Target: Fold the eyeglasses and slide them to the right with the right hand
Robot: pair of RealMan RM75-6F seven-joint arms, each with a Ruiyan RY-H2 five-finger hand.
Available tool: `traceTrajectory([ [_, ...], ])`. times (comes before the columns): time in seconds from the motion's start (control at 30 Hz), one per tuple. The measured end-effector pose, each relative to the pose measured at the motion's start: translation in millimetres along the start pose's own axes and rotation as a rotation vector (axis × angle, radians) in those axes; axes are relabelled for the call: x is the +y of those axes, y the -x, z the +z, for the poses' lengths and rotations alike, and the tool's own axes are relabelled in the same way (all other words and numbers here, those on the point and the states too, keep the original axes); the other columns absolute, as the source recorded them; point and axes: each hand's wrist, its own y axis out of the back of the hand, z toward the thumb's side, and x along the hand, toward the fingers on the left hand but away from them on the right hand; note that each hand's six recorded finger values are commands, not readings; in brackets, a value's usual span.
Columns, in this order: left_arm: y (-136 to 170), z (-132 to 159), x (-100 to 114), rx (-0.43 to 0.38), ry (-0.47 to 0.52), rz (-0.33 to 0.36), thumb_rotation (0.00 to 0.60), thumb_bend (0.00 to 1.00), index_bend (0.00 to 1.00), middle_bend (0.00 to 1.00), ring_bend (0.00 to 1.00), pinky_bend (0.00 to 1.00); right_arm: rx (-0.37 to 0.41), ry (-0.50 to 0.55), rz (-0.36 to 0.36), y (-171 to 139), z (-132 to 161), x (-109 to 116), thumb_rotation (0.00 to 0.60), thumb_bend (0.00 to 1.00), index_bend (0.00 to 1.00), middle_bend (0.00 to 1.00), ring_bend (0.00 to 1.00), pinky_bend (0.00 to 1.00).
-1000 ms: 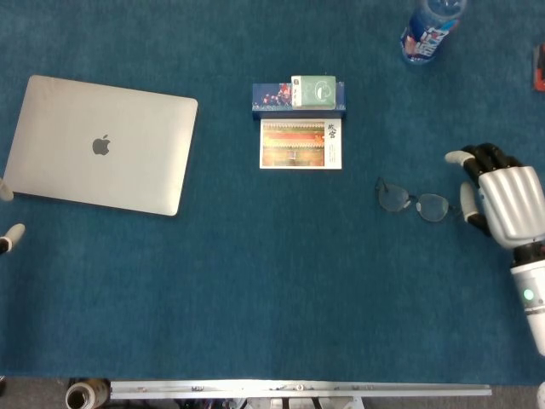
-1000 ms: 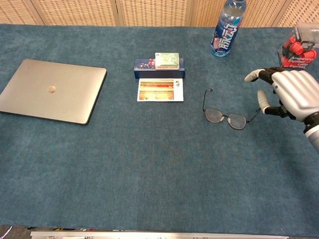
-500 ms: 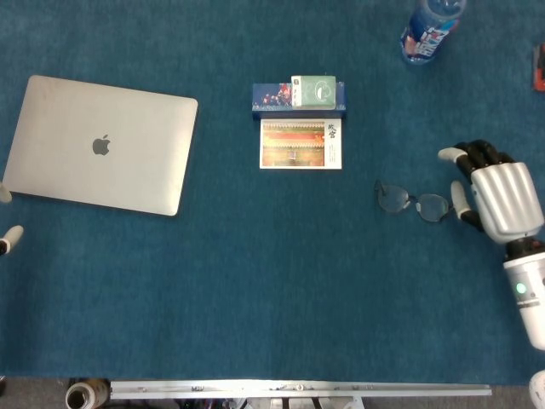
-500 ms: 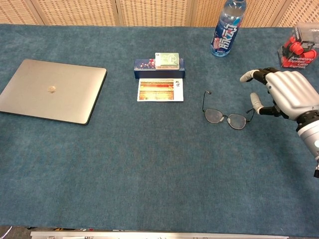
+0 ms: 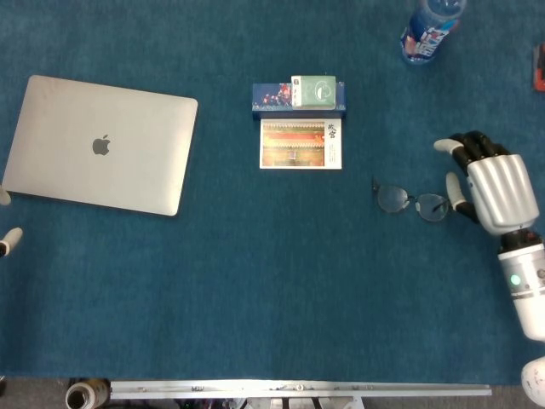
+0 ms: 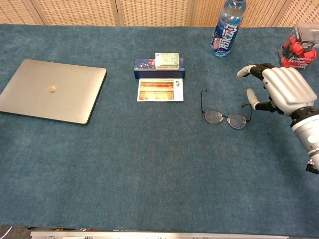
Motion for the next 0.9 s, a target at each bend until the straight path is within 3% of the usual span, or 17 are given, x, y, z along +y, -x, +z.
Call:
traceTrajectory([
  [0.9,0,-1,-1,0.003,-0.002,-0.005,0.6,0.0,0.5,0.48,0.35,0.54,0.013,0.021,-0.011,23,10,-17,0.6,0.51,0.31,0.32,0.24,0.45],
])
